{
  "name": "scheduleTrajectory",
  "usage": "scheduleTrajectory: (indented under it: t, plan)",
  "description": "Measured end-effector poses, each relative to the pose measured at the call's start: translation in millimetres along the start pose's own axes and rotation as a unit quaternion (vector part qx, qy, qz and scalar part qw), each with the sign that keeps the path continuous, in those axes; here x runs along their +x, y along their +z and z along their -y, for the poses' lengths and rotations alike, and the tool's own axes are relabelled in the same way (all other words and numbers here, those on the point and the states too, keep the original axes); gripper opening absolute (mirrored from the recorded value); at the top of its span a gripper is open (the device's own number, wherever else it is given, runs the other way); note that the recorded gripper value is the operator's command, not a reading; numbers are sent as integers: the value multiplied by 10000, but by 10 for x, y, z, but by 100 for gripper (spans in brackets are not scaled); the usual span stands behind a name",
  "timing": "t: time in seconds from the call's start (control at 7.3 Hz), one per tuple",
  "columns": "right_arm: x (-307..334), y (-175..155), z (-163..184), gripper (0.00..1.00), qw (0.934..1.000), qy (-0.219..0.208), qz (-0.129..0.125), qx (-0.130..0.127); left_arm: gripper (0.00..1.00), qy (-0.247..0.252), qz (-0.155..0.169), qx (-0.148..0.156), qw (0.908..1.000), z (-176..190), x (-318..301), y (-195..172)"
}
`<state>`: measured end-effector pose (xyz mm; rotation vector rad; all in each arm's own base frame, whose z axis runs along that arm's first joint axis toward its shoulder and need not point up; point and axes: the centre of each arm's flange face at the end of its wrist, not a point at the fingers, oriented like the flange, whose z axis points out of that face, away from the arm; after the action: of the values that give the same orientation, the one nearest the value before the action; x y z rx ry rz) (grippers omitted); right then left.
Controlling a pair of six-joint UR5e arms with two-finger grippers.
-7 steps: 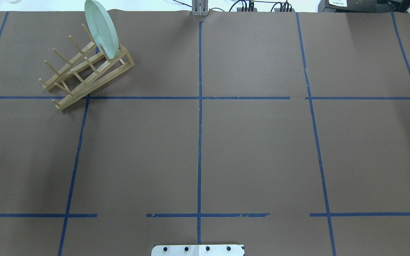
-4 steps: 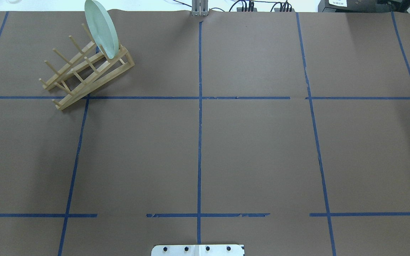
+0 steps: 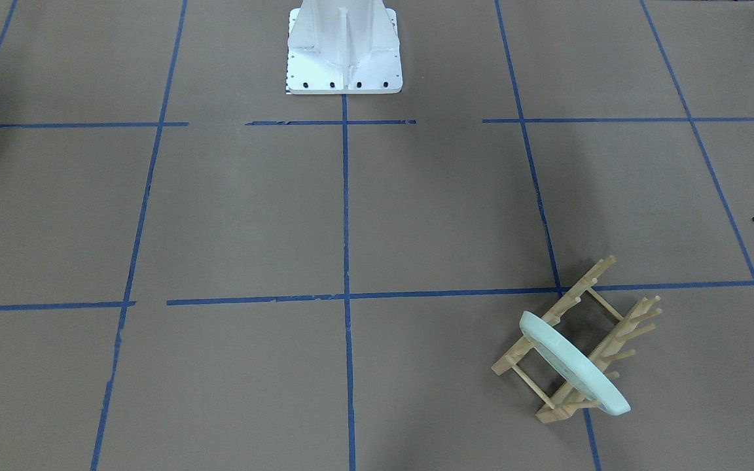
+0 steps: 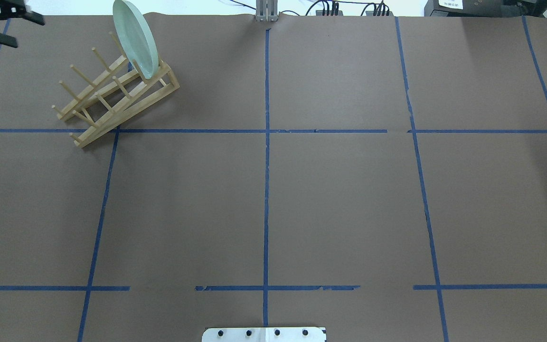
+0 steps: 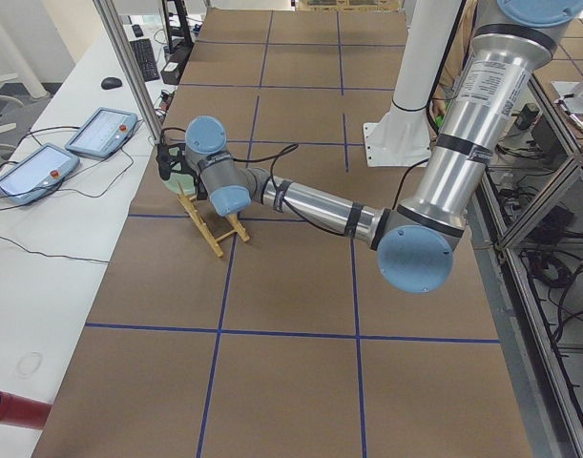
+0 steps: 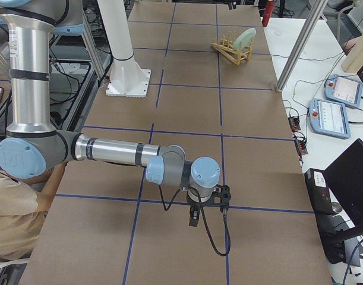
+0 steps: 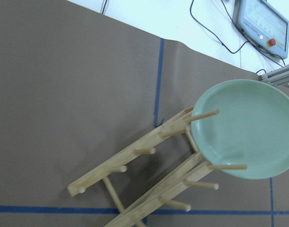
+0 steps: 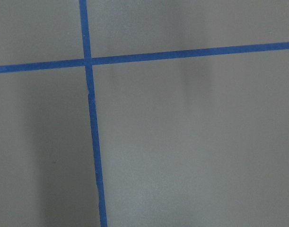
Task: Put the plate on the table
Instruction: 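Reach the left gripper to the top rim of the pale green plate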
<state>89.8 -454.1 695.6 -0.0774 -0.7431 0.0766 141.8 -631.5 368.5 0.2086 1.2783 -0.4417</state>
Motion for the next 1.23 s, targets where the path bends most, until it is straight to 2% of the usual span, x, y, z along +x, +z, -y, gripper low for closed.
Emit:
scheduleTrajectory:
  t: [0.14,0.41,0.55,0.68,0.96,1.1,1.23]
  plan:
    - [0,0,0,100,10000,0,0,0,100,-469,-157,176,9986,4,341,196]
    - [0,0,0,100,10000,0,0,0,100,-1137,-620,322,9911,120,597,443]
    - [1,1,-2,100,10000,1,0,-1,100,-1255,-845,481,9873,133,641,612]
    - [2,2,-3,100,10000,2,0,-2,93,-1270,-997,627,9849,93,667,759]
    - [1,1,-1,100,10000,1,0,-1,79,-1320,-1218,681,9814,34,613,943]
    - [0,0,0,100,10000,0,0,0,77,-1390,-1323,690,9790,-7,574,1027]
    - [1,1,-1,100,10000,1,0,-1,71,-1418,-1385,707,9776,-47,564,1101]
